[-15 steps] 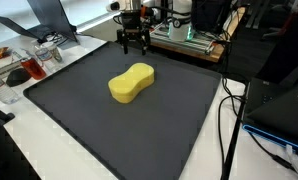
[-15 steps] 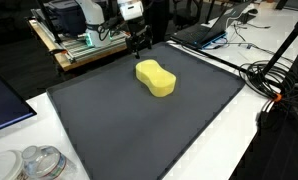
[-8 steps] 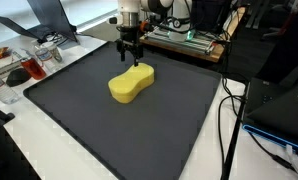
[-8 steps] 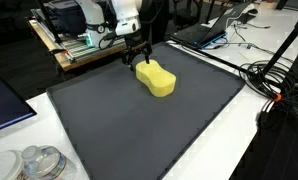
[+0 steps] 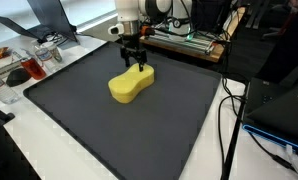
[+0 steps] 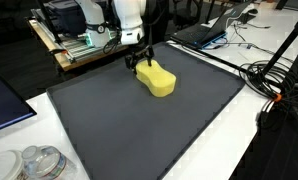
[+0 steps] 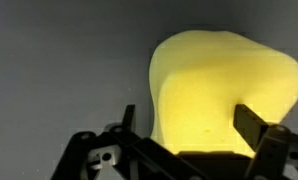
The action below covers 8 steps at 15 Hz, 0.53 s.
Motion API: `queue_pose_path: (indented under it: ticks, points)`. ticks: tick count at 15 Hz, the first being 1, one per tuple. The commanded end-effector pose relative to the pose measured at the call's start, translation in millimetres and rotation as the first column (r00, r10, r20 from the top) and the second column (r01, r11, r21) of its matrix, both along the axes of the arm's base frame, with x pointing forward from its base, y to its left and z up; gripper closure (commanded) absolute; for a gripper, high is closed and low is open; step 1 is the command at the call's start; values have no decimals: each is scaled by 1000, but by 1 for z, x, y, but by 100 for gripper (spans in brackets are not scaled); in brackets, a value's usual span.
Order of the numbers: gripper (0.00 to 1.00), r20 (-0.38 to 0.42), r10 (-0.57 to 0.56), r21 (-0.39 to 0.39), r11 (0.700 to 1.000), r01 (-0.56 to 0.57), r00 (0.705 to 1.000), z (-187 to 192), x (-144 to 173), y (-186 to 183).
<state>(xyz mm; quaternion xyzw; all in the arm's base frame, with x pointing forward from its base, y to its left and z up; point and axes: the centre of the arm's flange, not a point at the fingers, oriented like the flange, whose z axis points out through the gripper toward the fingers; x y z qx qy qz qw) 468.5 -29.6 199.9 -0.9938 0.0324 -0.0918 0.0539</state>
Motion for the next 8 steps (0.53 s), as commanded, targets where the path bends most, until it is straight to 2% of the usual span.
queue_pose_path:
  ticks: [1, 4, 8]
  points:
    - [0, -47, 27, 51, 998, -25, 999, -20, 13, -8]
    - [0, -92, 66, 96, 994, -57, 994, -32, 18, -11]
    - [0, -109, 146, 185, 975, -124, 983, -42, 26, -6]
